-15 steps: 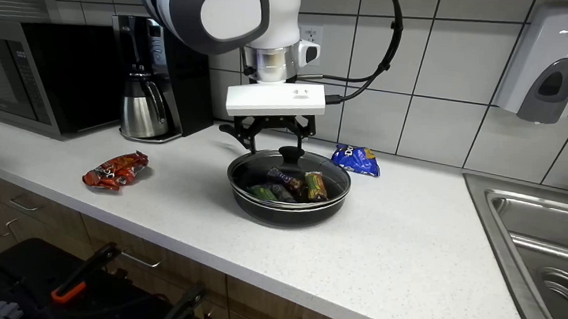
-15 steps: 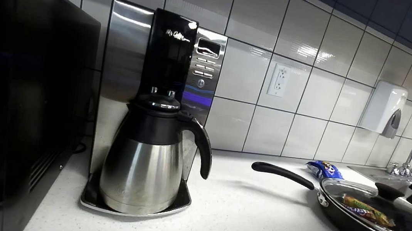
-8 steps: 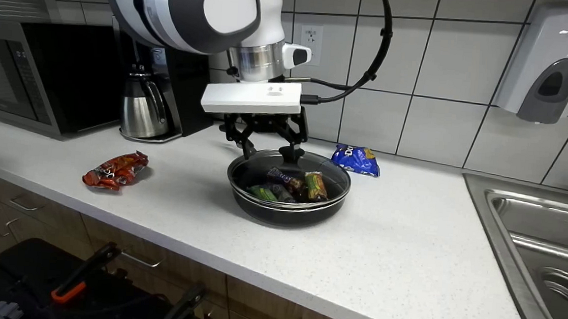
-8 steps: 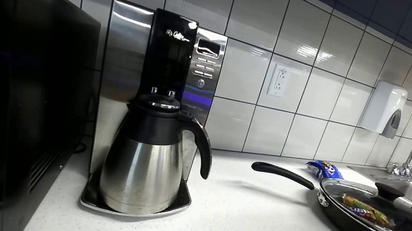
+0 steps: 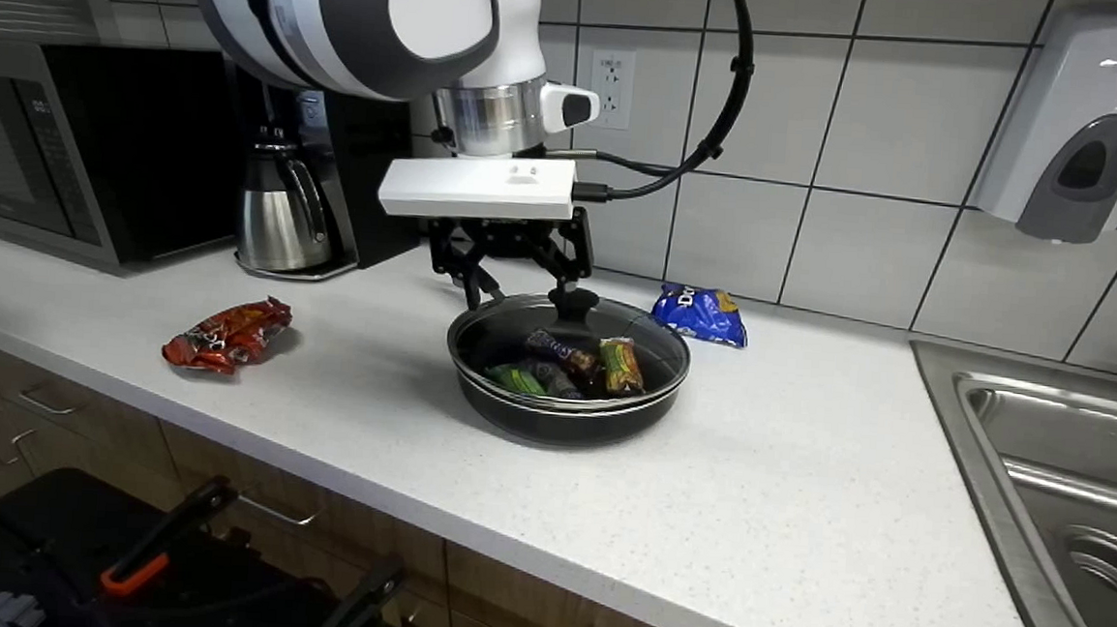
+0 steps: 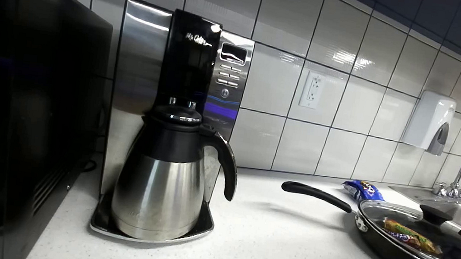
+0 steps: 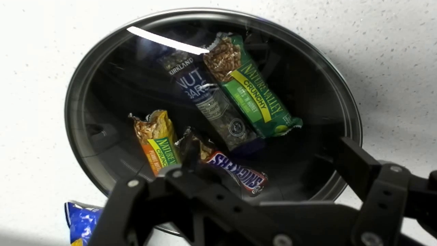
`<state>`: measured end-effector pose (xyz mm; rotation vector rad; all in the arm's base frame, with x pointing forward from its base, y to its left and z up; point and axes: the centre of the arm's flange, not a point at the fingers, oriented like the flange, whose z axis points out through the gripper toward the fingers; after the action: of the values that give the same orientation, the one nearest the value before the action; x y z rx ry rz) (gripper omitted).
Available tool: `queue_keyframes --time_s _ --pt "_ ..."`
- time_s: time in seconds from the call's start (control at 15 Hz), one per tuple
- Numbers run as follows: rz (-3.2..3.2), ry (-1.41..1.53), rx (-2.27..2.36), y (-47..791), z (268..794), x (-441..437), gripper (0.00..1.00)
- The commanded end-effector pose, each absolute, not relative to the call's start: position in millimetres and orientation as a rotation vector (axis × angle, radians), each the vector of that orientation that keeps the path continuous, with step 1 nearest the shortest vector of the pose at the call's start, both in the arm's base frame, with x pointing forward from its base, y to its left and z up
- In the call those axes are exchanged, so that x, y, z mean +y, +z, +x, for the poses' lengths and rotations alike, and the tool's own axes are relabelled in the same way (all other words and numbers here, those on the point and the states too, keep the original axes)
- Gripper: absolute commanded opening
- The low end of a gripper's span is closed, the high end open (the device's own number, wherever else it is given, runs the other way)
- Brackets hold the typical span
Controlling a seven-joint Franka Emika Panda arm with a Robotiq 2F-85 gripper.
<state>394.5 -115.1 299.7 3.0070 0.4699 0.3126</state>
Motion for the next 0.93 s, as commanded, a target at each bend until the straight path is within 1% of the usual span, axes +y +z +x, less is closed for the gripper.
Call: queue_keyframes --time_s 0.0,0.07,0.33,0.87 --pt "3.007 0.312 0.470 299.6 394.5 -115.2 1.00" --pt "3.014 0.262 0.424 302.8 394.2 -112.4 1.00" --pt "3.053 0.251 0.328 311.1 389.7 -105.8 1.00" --pt "3.193 0.125 0.272 310.9 379.6 -84.9 1.00"
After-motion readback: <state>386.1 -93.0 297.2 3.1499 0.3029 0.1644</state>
